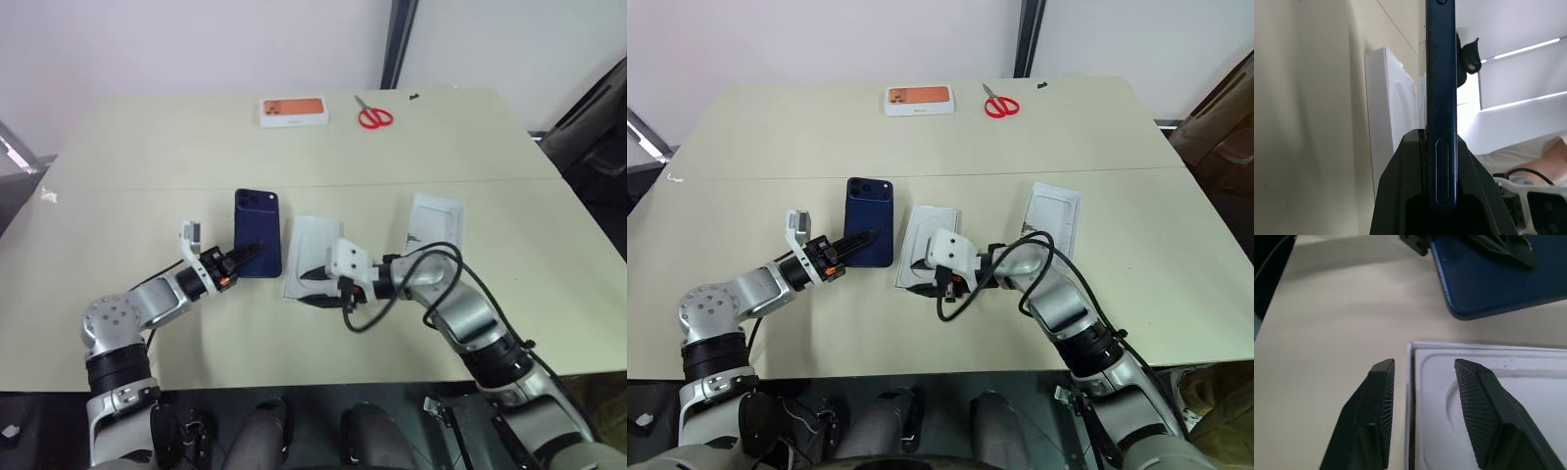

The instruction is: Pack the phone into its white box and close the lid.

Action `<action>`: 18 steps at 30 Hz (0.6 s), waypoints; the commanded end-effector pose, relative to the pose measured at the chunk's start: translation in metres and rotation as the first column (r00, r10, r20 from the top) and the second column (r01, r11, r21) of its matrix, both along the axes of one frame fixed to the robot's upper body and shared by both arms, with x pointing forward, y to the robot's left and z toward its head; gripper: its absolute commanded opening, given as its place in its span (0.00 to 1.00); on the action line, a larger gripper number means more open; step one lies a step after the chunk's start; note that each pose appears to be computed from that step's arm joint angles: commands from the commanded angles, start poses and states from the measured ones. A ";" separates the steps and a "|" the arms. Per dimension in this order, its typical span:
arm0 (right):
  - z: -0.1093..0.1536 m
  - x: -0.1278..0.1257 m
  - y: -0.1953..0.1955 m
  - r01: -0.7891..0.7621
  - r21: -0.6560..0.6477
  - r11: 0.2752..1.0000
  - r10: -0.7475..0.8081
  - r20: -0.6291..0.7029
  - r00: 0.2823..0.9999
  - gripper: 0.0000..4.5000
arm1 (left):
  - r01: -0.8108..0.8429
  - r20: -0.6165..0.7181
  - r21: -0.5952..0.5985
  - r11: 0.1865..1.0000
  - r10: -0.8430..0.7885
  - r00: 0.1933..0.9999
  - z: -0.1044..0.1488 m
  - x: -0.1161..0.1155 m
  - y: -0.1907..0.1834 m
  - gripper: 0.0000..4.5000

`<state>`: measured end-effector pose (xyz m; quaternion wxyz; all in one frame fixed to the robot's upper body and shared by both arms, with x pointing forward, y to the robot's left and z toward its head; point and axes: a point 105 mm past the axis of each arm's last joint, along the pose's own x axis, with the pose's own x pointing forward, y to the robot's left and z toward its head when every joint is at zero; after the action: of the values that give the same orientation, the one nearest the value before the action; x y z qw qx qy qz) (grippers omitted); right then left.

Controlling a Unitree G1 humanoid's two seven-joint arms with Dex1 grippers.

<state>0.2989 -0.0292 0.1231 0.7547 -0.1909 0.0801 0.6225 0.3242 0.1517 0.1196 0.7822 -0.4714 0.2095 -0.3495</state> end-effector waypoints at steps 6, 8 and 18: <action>-0.002 0.038 -0.011 0.141 -0.114 0.983 -0.116 0.203 0.972 0.01 | 0.007 0.075 -0.037 0.999 -0.004 0.997 0.017 -0.001 0.002 0.00; -0.015 0.034 -0.009 0.106 -0.191 0.976 -0.055 0.253 0.966 0.01 | 0.007 0.076 -0.036 0.999 -0.004 0.997 0.017 -0.001 0.002 0.00; -0.018 0.005 -0.003 -0.083 -0.236 0.968 0.139 0.231 0.963 0.01 | 0.002 0.070 -0.033 0.999 0.000 0.998 0.015 0.000 0.002 0.00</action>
<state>0.3102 -0.0348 0.0956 0.7062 -0.3521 0.0662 0.6107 0.3251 0.1526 0.1225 0.7820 -0.4747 0.1998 -0.3510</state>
